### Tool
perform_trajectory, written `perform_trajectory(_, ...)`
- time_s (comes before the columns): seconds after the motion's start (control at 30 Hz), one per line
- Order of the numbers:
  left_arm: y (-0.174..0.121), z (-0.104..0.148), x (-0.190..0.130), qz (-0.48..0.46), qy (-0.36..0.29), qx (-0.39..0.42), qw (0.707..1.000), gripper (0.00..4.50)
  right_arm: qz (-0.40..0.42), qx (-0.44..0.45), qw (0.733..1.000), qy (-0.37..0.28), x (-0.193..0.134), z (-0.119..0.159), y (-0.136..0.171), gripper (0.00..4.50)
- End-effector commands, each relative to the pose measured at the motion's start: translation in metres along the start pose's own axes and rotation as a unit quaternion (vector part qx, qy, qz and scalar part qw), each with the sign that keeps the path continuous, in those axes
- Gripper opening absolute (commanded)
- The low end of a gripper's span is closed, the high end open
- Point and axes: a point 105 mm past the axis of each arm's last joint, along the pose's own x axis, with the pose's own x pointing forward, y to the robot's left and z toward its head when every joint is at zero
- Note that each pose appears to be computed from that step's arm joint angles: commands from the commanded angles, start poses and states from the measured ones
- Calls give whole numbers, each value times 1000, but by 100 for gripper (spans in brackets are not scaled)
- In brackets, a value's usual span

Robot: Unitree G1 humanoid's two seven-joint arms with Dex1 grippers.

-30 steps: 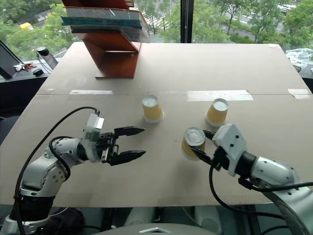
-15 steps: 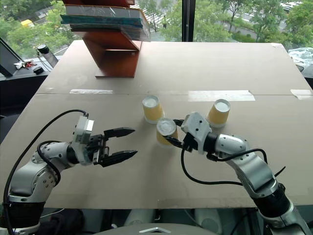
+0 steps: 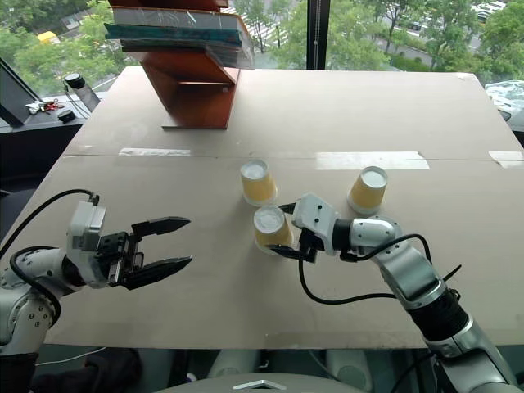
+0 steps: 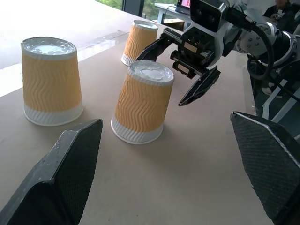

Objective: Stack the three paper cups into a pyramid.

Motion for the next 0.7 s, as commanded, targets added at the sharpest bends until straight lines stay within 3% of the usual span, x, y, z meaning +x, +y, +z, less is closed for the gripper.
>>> perform_trajectory(0.03, -5, 7, 3, -20, -11, 2, 1000, 450, -53, -48, 996, -44, -19, 36, -17, 446)
perform_trajectory(0.13, -7, 9, 7, -34, -16, -2, 999, 450, -132, -26, 987, -92, -50, 72, -38, 446)
perform_trajectory(0.2, -7, 11, 12, -39, -24, -3, 999, 450, -225, -29, 971, -70, -81, 76, -60, 446)
perform_trajectory(0.27, -6, 12, 16, -44, -28, -3, 999, 450, -295, -12, 955, -19, -104, 60, -74, 446)
perform_trajectory(0.4, -6, 12, 21, -53, -33, -5, 998, 450, -358, 40, 932, 37, -127, 26, -81, 446)
perform_trajectory(0.7, -3, 11, 24, -67, -30, -5, 997, 450, -409, 120, 904, 37, -125, -7, -93, 446)
